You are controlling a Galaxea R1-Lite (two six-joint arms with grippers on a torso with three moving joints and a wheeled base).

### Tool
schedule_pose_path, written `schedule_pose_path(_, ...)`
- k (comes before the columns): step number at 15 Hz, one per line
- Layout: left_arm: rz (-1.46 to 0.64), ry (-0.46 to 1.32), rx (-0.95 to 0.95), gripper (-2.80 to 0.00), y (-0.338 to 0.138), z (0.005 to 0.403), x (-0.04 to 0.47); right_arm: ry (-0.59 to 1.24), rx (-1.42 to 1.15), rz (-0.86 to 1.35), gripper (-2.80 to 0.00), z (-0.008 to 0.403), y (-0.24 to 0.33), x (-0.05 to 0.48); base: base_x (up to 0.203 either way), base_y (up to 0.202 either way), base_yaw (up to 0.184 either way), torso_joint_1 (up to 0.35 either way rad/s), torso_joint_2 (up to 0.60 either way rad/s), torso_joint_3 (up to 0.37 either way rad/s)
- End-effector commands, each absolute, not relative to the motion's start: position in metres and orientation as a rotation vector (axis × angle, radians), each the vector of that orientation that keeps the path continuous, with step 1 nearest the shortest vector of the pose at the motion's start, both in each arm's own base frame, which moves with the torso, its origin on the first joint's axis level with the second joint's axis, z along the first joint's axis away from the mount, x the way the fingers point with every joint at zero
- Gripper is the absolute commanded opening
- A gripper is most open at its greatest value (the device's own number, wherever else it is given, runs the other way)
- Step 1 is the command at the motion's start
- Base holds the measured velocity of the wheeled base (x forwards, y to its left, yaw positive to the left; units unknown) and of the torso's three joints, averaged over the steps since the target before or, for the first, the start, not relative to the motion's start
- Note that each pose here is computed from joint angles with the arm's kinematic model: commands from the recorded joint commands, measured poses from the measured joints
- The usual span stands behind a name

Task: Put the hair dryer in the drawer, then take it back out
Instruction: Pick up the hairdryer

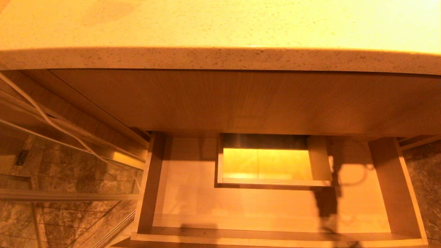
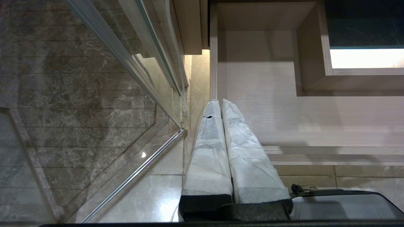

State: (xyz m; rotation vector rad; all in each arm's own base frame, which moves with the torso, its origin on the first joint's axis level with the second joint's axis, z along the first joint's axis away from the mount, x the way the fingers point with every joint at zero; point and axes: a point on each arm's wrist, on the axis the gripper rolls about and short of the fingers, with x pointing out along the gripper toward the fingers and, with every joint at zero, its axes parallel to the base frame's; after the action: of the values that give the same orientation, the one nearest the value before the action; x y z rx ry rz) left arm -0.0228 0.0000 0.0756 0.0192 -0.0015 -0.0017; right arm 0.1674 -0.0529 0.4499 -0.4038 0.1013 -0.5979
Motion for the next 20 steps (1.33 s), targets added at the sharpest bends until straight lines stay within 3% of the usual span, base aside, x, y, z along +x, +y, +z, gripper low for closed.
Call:
schedule_pose_path(1,-0.002,0.000,0.020,-2.80,0.000,0.075,-0.023,0.100,-0.406,-0.588,0.00,0.449,-0.053,0.176,0.000,0.000,0.000,0.000,0.00,0.000)
schedule_pose_path(14,-0.002,0.000,0.020,-2.80,0.000,0.075,-0.023,-0.095,-0.397,-0.492,0.00,0.457,-0.033,0.217,0.000,0.000,0.000,0.000,0.00,0.000)
schedule_pose_path(20,-0.002,0.000,0.020,-2.80,0.000,0.075,-0.023,-0.111,-0.416,-0.495,0.00,0.461,-0.040,0.209,0.000,0.000,0.000,0.000,0.00,0.000)
